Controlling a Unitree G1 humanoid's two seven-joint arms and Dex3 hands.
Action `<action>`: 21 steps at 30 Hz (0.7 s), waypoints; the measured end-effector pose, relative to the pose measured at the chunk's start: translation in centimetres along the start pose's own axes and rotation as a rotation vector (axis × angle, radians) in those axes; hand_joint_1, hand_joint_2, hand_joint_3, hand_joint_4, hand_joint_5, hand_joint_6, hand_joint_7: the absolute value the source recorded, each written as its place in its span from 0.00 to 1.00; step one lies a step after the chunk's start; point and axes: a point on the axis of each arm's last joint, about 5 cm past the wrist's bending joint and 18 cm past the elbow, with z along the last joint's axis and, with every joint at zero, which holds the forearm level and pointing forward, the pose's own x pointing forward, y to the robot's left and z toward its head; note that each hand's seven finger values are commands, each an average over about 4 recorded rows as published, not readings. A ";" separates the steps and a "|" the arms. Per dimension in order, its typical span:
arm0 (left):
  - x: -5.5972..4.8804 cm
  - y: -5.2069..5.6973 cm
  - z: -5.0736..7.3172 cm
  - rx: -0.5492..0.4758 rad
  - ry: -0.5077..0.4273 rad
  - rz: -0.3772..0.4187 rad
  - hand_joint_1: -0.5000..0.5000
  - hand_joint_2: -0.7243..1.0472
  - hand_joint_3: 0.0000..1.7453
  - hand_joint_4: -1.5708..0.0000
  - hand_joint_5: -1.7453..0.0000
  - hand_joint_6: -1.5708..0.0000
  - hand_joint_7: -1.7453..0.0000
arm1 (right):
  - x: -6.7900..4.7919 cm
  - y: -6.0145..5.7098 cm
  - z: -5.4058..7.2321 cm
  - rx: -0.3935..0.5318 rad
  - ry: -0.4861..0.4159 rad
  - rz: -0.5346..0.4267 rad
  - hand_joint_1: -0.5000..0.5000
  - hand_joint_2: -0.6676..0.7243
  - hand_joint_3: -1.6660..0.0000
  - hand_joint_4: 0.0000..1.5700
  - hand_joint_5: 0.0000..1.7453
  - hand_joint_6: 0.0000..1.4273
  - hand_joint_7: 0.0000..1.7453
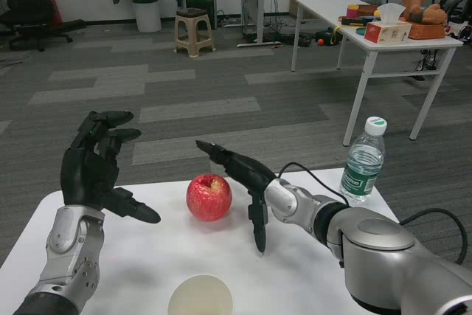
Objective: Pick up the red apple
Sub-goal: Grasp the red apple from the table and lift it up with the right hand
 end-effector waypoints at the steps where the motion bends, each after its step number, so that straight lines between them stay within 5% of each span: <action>1: 0.0 0.0 0.0 0.000 0.001 -0.001 0.01 0.20 0.04 1.00 0.12 0.72 0.36 | 0.0 0.1 0.1 -0.005 -0.005 0.011 0.08 1.00 1.00 0.00 0.00 0.00 0.00; 8: 0.0 -0.2 -0.1 -0.004 0.006 -0.012 0.02 0.20 0.03 1.00 0.12 0.73 0.36 | 0.4 1.0 0.9 -0.063 -0.066 0.115 0.08 0.98 1.00 0.00 0.00 0.00 0.00; 21: 0.0 -0.3 -0.2 -0.007 0.008 -0.013 0.01 0.20 0.05 1.00 0.12 0.73 0.39 | 0.5 0.9 0.8 -0.092 -0.059 0.154 0.08 0.85 1.00 0.00 0.00 0.00 0.00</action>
